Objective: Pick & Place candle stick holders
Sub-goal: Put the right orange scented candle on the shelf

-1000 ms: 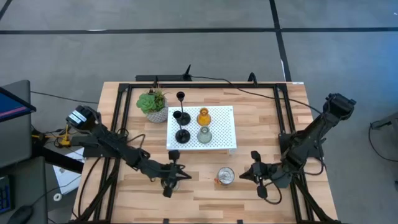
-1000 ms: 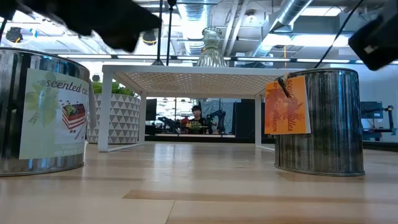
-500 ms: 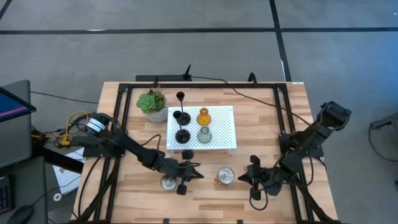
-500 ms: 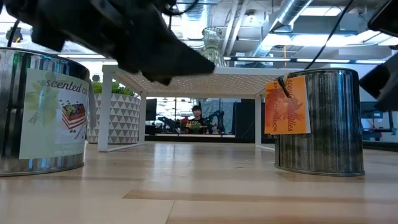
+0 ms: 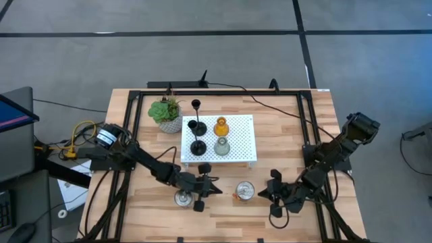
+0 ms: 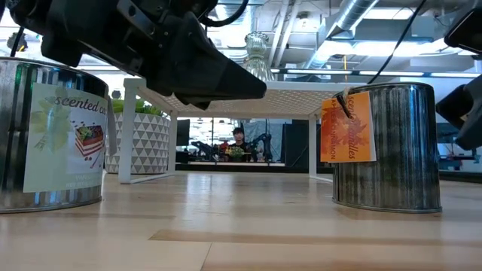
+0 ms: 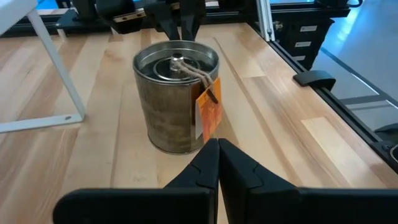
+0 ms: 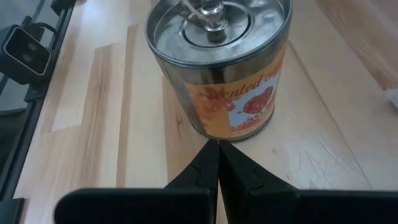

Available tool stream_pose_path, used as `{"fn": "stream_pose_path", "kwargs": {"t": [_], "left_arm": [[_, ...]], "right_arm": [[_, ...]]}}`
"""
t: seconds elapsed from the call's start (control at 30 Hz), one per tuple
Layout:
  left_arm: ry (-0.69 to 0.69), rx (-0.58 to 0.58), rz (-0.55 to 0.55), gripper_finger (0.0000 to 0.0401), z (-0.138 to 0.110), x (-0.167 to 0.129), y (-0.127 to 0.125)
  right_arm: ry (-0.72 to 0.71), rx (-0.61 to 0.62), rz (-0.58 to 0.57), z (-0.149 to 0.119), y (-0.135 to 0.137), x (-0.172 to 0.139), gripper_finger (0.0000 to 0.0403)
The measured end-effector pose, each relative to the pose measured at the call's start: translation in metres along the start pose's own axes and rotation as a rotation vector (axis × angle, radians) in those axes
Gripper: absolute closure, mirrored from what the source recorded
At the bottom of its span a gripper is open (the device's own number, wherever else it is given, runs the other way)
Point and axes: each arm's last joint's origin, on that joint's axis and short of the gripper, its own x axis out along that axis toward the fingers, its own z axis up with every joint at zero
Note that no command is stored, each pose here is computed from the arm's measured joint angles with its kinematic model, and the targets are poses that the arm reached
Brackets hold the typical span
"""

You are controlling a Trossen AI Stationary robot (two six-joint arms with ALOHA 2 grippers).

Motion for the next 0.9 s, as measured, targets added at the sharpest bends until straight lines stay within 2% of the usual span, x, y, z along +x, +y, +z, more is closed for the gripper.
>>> {"fn": "stream_pose_path", "kwargs": {"t": [0.43,0.53,0.67,0.9], "left_arm": [[-0.001,-0.054,0.005,0.0395,0.0,0.0,0.002],[-0.001,-0.053,0.004,0.0395,0.0,0.0,0.001],[-0.001,-0.053,0.005,0.0395,0.0,0.0,0.001],[-0.001,-0.054,0.005,0.0395,0.0,0.0,0.002]], "right_arm": [[0.043,-0.02,-0.021,0.005,-0.009,0.007,0.0402],[0.048,-0.005,-0.024,0.007,-0.011,0.008,0.0389],[0.062,-0.016,-0.013,0.007,-0.011,0.008,0.0335],[0.054,-0.026,-0.007,0.008,-0.01,0.009,0.0179]]}}
